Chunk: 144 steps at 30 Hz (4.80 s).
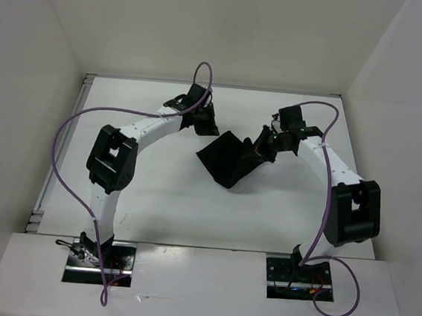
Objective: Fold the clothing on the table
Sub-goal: Fold the skirt
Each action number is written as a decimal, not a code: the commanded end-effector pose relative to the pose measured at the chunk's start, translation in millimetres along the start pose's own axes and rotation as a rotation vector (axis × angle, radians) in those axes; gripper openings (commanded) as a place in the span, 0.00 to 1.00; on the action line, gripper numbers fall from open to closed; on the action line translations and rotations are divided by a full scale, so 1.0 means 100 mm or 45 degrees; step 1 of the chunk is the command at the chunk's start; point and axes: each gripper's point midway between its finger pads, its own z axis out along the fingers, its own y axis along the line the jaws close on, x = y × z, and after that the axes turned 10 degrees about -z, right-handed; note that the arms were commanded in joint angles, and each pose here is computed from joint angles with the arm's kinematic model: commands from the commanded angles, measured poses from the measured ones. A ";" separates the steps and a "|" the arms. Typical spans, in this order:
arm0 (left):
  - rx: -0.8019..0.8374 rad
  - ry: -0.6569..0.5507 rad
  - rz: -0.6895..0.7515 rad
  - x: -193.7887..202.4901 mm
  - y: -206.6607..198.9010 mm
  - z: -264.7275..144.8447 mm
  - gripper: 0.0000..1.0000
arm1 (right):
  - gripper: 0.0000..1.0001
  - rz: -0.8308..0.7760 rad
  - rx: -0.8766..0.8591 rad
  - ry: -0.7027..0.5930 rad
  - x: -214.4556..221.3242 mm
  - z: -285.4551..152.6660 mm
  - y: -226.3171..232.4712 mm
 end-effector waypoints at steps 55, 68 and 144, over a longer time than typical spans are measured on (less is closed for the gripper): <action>-0.086 0.253 -0.091 0.70 0.84 0.42 0.00 | 0.00 -0.064 -0.095 0.125 -0.29 1.02 0.53; -0.077 0.246 -0.088 0.70 0.83 0.38 0.00 | 0.00 -0.038 -0.020 0.082 -0.59 1.36 0.50; 0.414 0.077 0.250 -0.01 -0.11 -1.07 0.22 | 0.12 -0.029 0.028 -0.380 -1.00 -0.80 -0.48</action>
